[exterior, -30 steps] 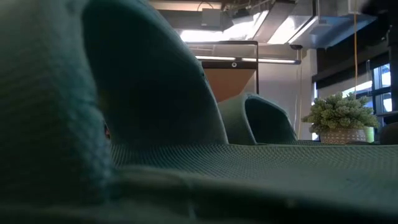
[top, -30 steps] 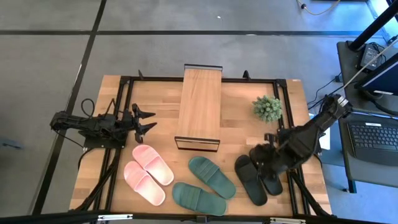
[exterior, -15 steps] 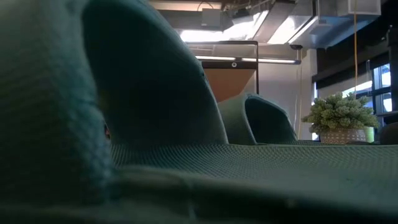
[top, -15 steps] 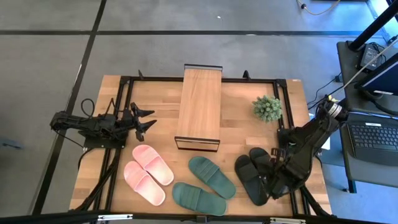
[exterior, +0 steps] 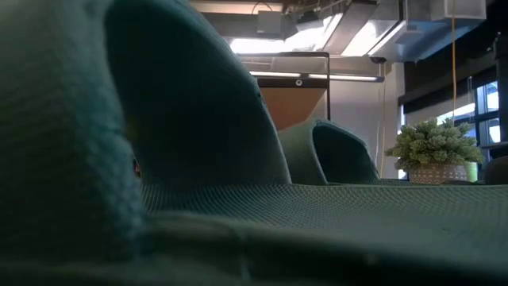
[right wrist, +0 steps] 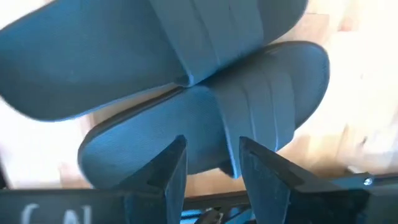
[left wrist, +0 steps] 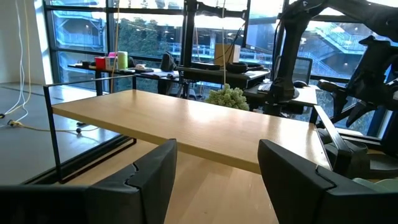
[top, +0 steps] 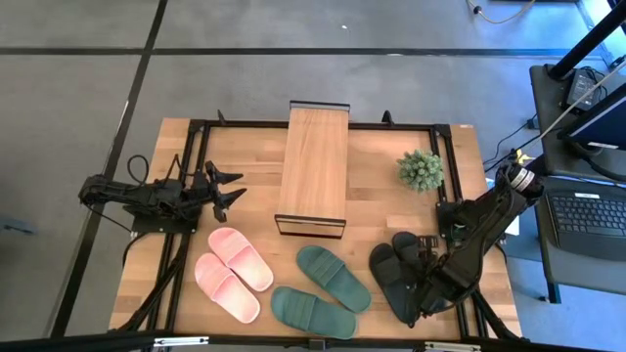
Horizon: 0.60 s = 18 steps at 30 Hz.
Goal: Pick and place slides into the shelf
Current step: Put the right black slipper on the shelf
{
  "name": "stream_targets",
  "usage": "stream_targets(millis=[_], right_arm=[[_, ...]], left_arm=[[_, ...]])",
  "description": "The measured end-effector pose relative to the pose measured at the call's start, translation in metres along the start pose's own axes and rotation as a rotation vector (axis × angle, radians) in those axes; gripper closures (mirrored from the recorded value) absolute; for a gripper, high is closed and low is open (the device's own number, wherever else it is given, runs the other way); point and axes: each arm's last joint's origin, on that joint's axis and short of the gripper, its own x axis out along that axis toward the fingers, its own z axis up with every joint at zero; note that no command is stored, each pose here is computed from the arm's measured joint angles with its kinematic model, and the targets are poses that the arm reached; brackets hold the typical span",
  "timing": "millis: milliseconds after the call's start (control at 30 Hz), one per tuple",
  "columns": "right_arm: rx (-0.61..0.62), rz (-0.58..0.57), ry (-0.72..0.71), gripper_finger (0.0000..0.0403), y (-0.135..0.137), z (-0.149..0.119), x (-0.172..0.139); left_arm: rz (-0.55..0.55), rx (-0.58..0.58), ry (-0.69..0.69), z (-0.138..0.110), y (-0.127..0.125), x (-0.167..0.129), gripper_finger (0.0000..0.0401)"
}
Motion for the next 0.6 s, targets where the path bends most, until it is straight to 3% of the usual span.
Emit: stream_targets(millis=[133,400,600], right_arm=[[0.007,-0.013,-0.018,0.0257,0.0,0.0,0.004],[0.02,0.107,-0.117,0.0257,0.011,0.01,0.004],[0.021,0.099,-0.11,0.0257,0.01,0.009,0.004]], left_arm=[[0.0,0.0,0.0,0.0,0.0,0.0,0.0184],[0.0,0.0,0.0,0.0,0.0,0.0,0.0184],[0.0,0.0,0.0,0.0,0.0,0.0,0.0184]])
